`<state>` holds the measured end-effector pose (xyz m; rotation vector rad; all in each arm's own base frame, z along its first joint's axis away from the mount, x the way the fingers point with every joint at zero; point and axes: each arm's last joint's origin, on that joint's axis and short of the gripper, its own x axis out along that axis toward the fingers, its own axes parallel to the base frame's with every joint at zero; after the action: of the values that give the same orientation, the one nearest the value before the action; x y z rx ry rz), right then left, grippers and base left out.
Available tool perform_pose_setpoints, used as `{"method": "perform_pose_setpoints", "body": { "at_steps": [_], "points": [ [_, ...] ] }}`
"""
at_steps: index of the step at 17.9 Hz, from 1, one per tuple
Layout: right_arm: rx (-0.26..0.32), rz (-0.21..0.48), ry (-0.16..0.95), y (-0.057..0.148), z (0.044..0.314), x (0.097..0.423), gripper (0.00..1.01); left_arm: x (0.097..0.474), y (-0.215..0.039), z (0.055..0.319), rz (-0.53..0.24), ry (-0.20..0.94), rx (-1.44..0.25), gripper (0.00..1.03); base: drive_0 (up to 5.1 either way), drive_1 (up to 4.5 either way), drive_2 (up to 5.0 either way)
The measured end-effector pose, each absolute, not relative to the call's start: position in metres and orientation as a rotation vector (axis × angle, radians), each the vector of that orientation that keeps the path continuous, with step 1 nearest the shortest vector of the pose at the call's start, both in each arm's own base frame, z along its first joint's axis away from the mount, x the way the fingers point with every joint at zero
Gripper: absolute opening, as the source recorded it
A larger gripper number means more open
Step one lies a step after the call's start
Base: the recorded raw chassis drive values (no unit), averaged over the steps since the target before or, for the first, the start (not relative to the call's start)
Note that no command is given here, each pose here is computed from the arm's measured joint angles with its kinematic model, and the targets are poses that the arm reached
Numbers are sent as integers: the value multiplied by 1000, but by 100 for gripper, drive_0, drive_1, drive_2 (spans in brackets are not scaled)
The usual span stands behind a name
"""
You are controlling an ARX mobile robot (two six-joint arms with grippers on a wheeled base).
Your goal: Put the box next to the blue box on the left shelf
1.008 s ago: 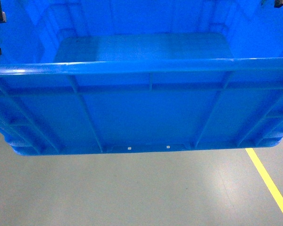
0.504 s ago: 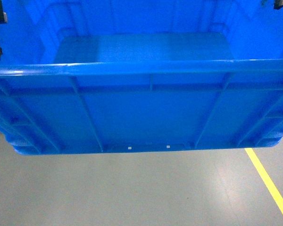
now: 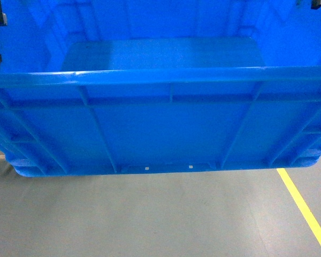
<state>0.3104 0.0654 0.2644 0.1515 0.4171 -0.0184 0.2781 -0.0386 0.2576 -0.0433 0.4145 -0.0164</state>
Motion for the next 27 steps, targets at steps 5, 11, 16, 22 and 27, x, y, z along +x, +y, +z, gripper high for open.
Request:
{"method": "perform_pose_setpoints", "body": {
  "at_steps": [5, 11, 16, 22, 27],
  "points": [
    [153, -14, 408, 66, 265, 311, 16, 279, -39, 258, -17, 405, -45, 6, -1, 431, -433],
    [151, -22, 417, 66, 264, 310, 16, 278, -40, 257, -20, 409, -44, 6, -1, 431, -433],
    [150, -22, 417, 66, 264, 310, 16, 278, -40, 257, -19, 417, -45, 6, -1, 431, -433],
    [150, -20, 418, 66, 264, 310, 16, 278, -39, 257, -17, 416, -45, 6, -415, 270, 127],
    [151, -20, 416, 66, 264, 310, 16, 278, -39, 257, -18, 415, -46, 6, -497, 239, 239]
  ]
}}
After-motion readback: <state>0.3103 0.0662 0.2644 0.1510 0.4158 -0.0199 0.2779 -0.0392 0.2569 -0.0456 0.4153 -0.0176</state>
